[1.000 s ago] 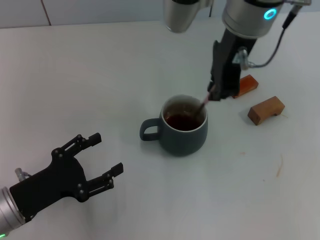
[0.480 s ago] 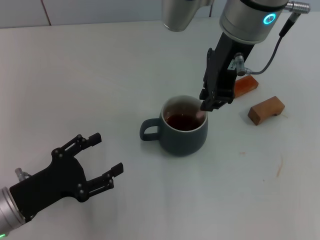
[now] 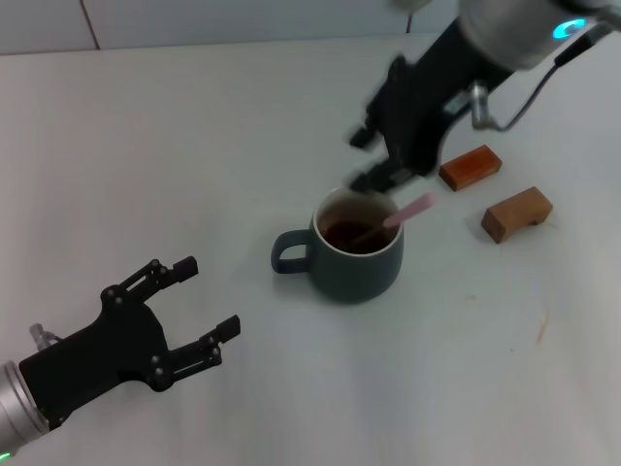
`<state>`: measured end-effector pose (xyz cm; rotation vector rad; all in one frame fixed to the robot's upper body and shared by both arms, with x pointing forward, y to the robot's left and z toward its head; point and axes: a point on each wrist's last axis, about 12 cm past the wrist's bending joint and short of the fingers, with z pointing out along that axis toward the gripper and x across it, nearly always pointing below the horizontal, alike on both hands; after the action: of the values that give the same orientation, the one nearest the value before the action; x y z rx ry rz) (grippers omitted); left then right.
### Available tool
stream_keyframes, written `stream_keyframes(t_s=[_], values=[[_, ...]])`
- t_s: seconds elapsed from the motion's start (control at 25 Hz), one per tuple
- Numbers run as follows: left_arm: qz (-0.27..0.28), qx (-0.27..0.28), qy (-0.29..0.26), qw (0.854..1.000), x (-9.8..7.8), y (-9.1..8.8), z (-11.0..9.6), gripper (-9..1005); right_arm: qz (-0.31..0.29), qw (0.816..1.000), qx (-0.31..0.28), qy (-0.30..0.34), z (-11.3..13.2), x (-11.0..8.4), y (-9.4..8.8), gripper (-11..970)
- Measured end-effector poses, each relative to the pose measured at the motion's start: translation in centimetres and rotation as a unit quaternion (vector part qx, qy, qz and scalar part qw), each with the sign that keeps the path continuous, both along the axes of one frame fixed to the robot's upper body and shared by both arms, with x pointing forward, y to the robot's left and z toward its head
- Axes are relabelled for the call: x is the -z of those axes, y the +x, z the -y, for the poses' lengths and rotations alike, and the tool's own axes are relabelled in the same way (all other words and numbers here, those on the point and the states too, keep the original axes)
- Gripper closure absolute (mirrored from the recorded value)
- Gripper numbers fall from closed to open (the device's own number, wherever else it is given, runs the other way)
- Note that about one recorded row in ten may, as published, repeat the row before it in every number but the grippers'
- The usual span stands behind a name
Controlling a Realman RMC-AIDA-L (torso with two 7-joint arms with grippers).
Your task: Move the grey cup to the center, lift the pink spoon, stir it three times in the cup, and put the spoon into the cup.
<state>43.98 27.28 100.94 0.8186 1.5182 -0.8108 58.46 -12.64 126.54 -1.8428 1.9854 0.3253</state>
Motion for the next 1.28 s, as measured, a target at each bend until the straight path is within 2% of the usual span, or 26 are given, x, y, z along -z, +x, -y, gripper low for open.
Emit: stream_keyframes(t_s=[0.04,0.08,0.12,0.2,0.24,0.28,0.4,0.44,0.48,0.6,0.64,0.68,0.8,0.84,0.88,1.0,1.08,1.12,1.2,1.24,1.28], values=[[0.001,0.002,0.002,1.000,0.0,0.0,0.0,137,0.027,0.995,-0.006,0.093,1.6,-0.5,-0.8,501],[0.001,0.002,0.002,1.000,0.0,0.0,0.0,137,0.027,0.995,-0.006,0.093,1.6,-0.5,-0.8,500],[0.002,0.003,0.003,1.000,0.0,0.0,0.0,137,0.040,0.988,-0.011,0.147,2.6,-0.3,-1.3,500],[0.002,0.004,0.003,1.000,0.0,0.0,0.0,137,0.070,0.961,-0.011,0.266,5.0,0.3,-2.2,499],[0.002,0.005,0.004,1.000,0.0,0.0,0.0,137,0.095,0.929,0.003,0.357,7.4,1.7,-2.9,498],[0.002,0.005,0.004,1.000,0.0,0.0,0.0,137,0.095,0.929,0.003,0.357,7.4,1.7,-2.9,498],[0.002,0.005,0.006,1.000,0.0,0.0,0.0,137,0.133,0.870,0.047,0.473,11.4,5.3,-4.4,496],[0.002,0.006,0.007,1.000,0.0,0.1,0.0,137,0.149,0.835,0.080,0.523,13.4,8.1,-5.4,496],[0.002,0.006,0.007,1.000,0.0,0.1,0.0,137,0.149,0.835,0.080,0.523,13.4,8.1,-5.4,495],[0.004,0.007,0.010,1.000,0.0,0.2,0.0,137,0.173,0.803,0.119,0.558,15.8,11.9,-7.1,494],[0.003,0.006,0.010,1.000,-0.1,0.3,-0.1,137,0.187,0.792,0.142,0.564,17.2,14.2,-8.5,493],[0.003,0.006,0.010,1.000,-0.1,0.3,-0.1,137,0.187,0.792,0.142,0.564,17.2,14.2,-8.5,476],[0.003,0.005,0.009,1.000,-0.1,0.3,-0.1,137,0.196,0.782,0.181,0.563,18.7,16.9,-10.3,425],[0.002,0.005,0.010,1.000,-0.1,0.3,-0.1,137,0.199,0.777,0.212,0.559,19.4,18.6,-11.3,408],[0.002,0.005,0.010,1.000,-0.1,0.3,-0.1,137,0.199,0.777,0.212,0.559,19.4,18.6,-11.3,391],[0.003,0.005,0.011,1.000,0.0,0.3,0.0,137,0.194,0.775,0.243,0.551,19.7,20.5,-12.6,340],[0.005,0.006,0.012,1.000,0.0,0.3,0.0,137,0.176,0.784,0.260,0.535,19.7,21.8,-13.1,302],[0.005,0.006,0.012,1.000,0.0,0.3,0.0,137,0.176,0.784,0.260,0.535,19.7,21.8,-13.1,282],[0.005,0.006,0.012,1.000,0.0,0.3,0.0,137,0.158,0.797,0.266,0.519,19.5,22.6,-13.0,241],[0.005,0.006,0.013,1.000,0.0,0.3,0.0,137,0.144,0.810,0.269,0.501,19.3,23.2,-12.8,220],[0.005,0.006,0.013,1.000,0.0,0.3,0.0,137,0.144,0.810,0.269,0.501,19.3,23.2,-12.8,220]])
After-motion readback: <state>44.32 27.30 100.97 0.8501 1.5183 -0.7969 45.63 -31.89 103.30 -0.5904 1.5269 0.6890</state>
